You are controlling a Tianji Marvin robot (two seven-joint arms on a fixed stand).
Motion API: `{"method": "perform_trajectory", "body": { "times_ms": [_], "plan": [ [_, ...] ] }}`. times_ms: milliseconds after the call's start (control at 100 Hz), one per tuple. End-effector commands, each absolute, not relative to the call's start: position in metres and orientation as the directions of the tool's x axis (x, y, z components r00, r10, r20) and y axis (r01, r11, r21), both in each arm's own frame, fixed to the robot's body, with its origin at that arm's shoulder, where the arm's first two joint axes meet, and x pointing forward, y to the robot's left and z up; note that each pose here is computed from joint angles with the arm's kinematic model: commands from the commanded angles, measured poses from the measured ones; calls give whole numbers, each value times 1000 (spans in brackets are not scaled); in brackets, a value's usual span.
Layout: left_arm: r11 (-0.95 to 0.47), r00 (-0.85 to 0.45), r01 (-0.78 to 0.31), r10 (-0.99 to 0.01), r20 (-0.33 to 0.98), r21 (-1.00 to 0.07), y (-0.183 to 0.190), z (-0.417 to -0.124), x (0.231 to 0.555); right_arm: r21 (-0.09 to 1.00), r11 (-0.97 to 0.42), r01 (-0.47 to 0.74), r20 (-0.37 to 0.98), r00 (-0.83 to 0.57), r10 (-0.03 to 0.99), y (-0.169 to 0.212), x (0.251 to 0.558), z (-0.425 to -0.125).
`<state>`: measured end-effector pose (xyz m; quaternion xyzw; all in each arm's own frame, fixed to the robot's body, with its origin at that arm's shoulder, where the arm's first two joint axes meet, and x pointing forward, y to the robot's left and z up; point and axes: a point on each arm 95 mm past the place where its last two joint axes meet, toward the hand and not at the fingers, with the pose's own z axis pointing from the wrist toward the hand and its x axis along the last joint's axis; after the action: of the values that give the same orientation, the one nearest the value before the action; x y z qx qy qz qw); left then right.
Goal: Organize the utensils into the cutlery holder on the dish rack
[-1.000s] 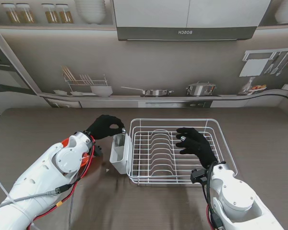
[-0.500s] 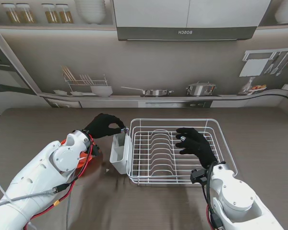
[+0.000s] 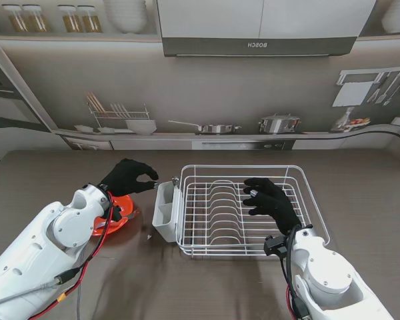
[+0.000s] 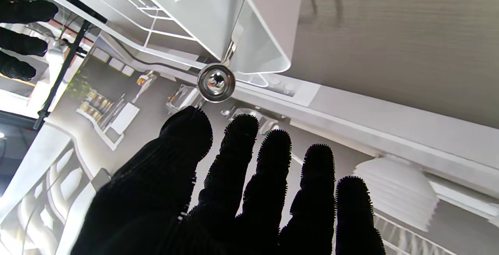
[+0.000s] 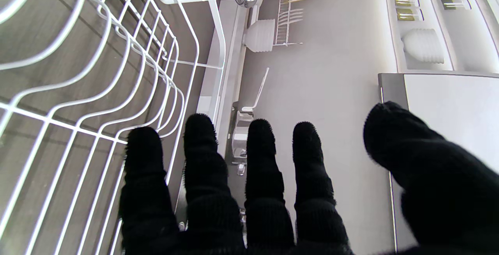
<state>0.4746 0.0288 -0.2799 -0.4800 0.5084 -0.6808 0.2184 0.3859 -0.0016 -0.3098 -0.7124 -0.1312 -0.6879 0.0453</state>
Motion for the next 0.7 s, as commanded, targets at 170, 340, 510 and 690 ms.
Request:
{"method": "perform_trajectory", "body": {
  "times_ms": [170, 340, 510, 690],
  "plan": [
    [-338, -399, -246, -819, 413, -908, 46, -289, 455, 109, -957, 270, 993, 21, 119, 3, 383, -311],
    [-308, -378, -272, -837, 396, -912, 56, -293, 444, 110, -956, 271, 993, 20, 120, 3, 383, -311],
    [-289, -354, -280, -855, 379, -915, 65, -301, 435, 110, -956, 271, 993, 20, 120, 4, 383, -311],
    [-258, -345, -299, -868, 356, -919, 72, -307, 431, 110, -956, 273, 993, 20, 120, 4, 382, -311]
  ]
}}
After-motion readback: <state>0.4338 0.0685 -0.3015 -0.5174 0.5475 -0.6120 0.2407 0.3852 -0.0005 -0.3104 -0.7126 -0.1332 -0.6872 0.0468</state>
